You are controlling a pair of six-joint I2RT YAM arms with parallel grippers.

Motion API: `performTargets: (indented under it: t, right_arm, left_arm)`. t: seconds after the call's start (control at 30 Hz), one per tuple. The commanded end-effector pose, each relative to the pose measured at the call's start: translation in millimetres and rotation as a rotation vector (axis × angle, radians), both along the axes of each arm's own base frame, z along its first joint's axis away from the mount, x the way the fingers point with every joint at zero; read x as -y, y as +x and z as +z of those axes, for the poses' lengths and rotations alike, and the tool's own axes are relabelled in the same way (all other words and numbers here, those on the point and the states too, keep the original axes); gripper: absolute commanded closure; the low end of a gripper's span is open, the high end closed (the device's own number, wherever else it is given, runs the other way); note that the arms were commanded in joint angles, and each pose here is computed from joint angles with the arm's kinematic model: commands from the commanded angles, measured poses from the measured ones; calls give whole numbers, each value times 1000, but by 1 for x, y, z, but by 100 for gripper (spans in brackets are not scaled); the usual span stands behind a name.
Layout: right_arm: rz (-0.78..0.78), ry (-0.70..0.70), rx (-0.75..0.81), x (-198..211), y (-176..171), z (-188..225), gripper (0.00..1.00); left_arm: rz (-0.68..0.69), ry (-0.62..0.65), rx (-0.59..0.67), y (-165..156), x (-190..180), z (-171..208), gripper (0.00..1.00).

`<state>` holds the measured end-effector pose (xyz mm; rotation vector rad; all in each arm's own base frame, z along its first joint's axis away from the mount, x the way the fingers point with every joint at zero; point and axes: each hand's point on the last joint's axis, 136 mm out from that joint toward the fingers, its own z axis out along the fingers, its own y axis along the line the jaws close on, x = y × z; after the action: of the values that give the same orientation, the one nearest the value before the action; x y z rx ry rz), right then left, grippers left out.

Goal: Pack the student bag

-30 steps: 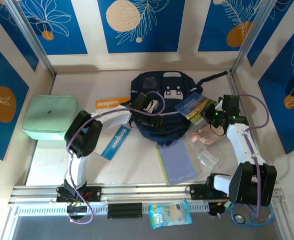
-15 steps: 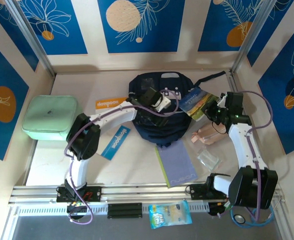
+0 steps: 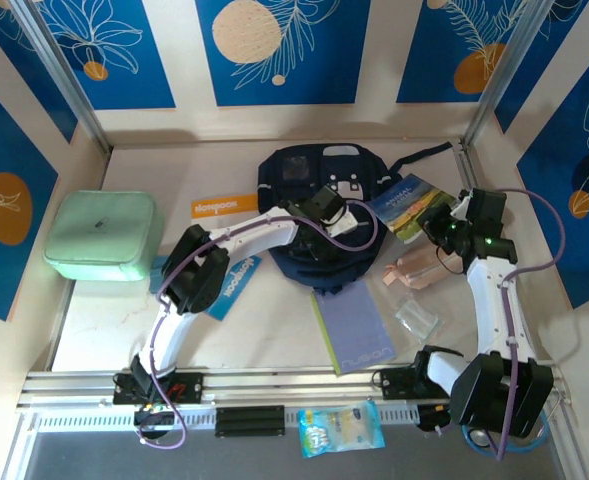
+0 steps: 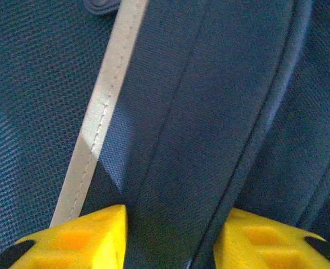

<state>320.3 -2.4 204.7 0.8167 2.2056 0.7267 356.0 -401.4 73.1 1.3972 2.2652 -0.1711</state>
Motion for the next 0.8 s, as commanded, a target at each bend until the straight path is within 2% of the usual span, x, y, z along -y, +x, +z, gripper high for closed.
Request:
performTargets:
  t: [0.0, 0.1, 0.2, 0.33, 0.57, 0.77]
  right_arm:
    - [7, 9, 67, -1, -3, 22, 100]
    - [-20, -6, 77, 5, -9, 28, 100]
    - [-63, -37, 83, 13, -17, 35, 100]
    - [-123, -89, 87, 23, -30, 43, 100]
    - [-105, -65, 92, 16, -44, 60, 100]
    - [-124, -52, 43, 15, -53, 51, 100]
  left_arm:
    - [28, 5, 80, 18, 1, 16, 72]
    - [37, -48, 127, 24, 6, 38, 83]
    - [74, -117, 193, 35, 5, 64, 89]
    - [174, -203, 260, 56, -4, 98, 100]
    - [354, -339, 381, 89, -23, 158, 100]
    - [450, -417, 433, 107, -29, 193, 100]
